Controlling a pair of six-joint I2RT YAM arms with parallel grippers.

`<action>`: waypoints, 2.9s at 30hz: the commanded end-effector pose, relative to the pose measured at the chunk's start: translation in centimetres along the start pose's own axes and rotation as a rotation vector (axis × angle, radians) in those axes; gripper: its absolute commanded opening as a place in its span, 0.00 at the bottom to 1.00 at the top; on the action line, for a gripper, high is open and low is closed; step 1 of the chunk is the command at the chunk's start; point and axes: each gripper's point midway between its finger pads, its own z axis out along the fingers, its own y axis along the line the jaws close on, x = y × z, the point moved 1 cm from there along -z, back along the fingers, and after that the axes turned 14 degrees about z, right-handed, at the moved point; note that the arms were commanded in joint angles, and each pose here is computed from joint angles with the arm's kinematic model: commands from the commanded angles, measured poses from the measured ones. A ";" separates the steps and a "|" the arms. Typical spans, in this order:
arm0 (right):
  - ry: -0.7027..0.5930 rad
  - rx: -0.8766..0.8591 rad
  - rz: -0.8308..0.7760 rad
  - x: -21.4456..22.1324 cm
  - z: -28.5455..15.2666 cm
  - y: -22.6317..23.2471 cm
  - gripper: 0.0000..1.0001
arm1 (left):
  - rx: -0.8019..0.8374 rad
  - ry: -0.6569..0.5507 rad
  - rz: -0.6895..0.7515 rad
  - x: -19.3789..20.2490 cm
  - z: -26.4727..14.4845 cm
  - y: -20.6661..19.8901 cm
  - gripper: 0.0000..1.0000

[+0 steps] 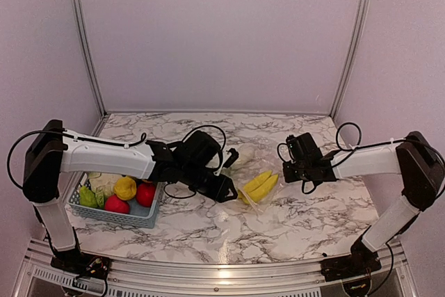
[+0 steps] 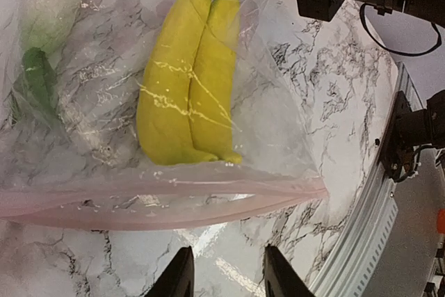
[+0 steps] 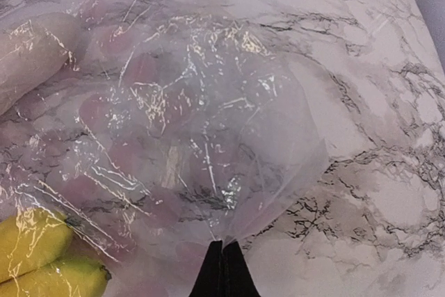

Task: Open the zip-top bag and remove the fake food
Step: Pick up the fake fruit from the zipper food storage bag.

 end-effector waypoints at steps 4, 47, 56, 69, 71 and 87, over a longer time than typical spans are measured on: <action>0.014 -0.018 0.014 -0.6 -0.1 0.5 0.00 | -0.074 -0.036 0.010 -1.0 2.6 0.7 0.43; 0.006 -0.289 -0.196 -0.2 -9.2 10.9 0.68 | -0.199 -0.172 -0.114 0.5 1.0 2.8 0.60; 0.055 -0.320 -0.304 2.9 -9.4 15.2 0.73 | -0.214 -0.168 -0.166 0.8 1.2 4.0 0.57; 0.091 -0.188 -0.180 1.5 -5.7 13.7 0.41 | -0.146 -0.159 -0.112 0.4 2.2 2.7 0.57; 0.113 -0.192 -0.181 2.0 -5.1 13.7 0.38 | -0.143 -0.152 -0.103 0.4 2.5 2.5 0.57; 0.235 -0.290 -0.200 5.1 -3.6 15.2 0.36 | -0.146 -0.145 -0.059 -1.1 4.1 2.0 0.66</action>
